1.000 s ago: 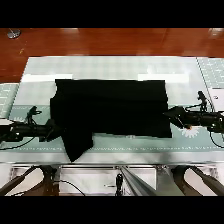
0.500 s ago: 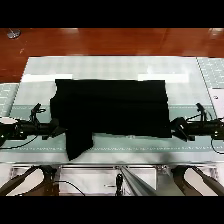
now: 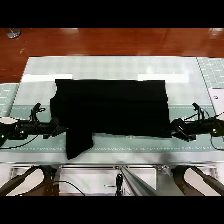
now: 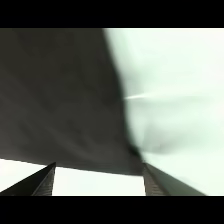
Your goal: Fold the shirts.
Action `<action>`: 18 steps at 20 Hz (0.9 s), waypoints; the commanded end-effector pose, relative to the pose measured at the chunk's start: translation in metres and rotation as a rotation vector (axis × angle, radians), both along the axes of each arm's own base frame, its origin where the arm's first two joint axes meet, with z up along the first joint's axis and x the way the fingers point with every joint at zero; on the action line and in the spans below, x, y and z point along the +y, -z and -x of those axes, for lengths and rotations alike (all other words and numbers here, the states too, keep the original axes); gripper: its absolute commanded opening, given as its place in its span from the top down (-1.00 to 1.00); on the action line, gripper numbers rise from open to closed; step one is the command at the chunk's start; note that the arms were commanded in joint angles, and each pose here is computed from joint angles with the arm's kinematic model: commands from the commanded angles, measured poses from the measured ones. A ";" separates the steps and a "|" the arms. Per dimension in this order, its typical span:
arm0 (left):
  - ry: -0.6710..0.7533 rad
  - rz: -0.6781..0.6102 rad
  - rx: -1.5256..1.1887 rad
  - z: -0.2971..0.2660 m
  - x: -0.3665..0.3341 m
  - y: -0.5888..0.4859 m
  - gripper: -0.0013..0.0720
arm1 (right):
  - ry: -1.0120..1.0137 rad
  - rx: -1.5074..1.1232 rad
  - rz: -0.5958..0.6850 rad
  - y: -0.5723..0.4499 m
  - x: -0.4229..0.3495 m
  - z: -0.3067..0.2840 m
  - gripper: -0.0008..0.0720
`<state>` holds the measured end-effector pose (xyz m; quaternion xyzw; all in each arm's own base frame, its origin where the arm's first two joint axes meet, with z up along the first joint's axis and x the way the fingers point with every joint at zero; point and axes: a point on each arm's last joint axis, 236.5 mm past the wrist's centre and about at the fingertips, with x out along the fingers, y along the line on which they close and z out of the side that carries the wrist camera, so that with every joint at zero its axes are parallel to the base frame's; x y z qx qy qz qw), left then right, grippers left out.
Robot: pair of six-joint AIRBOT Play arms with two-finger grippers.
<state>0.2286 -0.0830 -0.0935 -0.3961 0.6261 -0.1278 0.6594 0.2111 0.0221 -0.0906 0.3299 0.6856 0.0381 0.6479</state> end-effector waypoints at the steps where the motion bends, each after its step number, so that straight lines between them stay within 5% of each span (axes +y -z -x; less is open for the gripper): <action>1: 0.000 0.000 -0.002 0.000 0.000 0.000 0.91 | -0.028 0.069 0.147 0.004 -0.034 0.010 -0.72; 9: 0.000 0.000 -0.002 0.000 0.000 0.000 0.91 | 0.059 -0.011 -0.145 0.001 0.018 -0.031 -0.72; 13: 0.000 0.001 -0.002 -0.001 0.000 -0.001 0.91 | -0.012 0.029 -0.165 0.011 0.037 -0.025 -0.72; 14: 0.000 0.001 -0.002 -0.001 0.000 -0.001 0.91 | -0.040 0.025 -0.160 0.012 0.044 -0.025 -0.62; 15: 0.001 0.002 -0.002 0.000 0.000 -0.001 0.91 | -0.067 0.018 -0.153 0.012 0.048 -0.026 0.01; 16: 0.006 0.005 -0.006 -0.002 0.000 -0.004 0.91 | -0.093 0.005 -0.147 0.010 0.049 -0.028 0.87; 18: 0.020 0.014 -0.037 -0.013 0.003 -0.018 0.91 | -0.132 -0.012 -0.138 -0.002 0.044 -0.036 0.88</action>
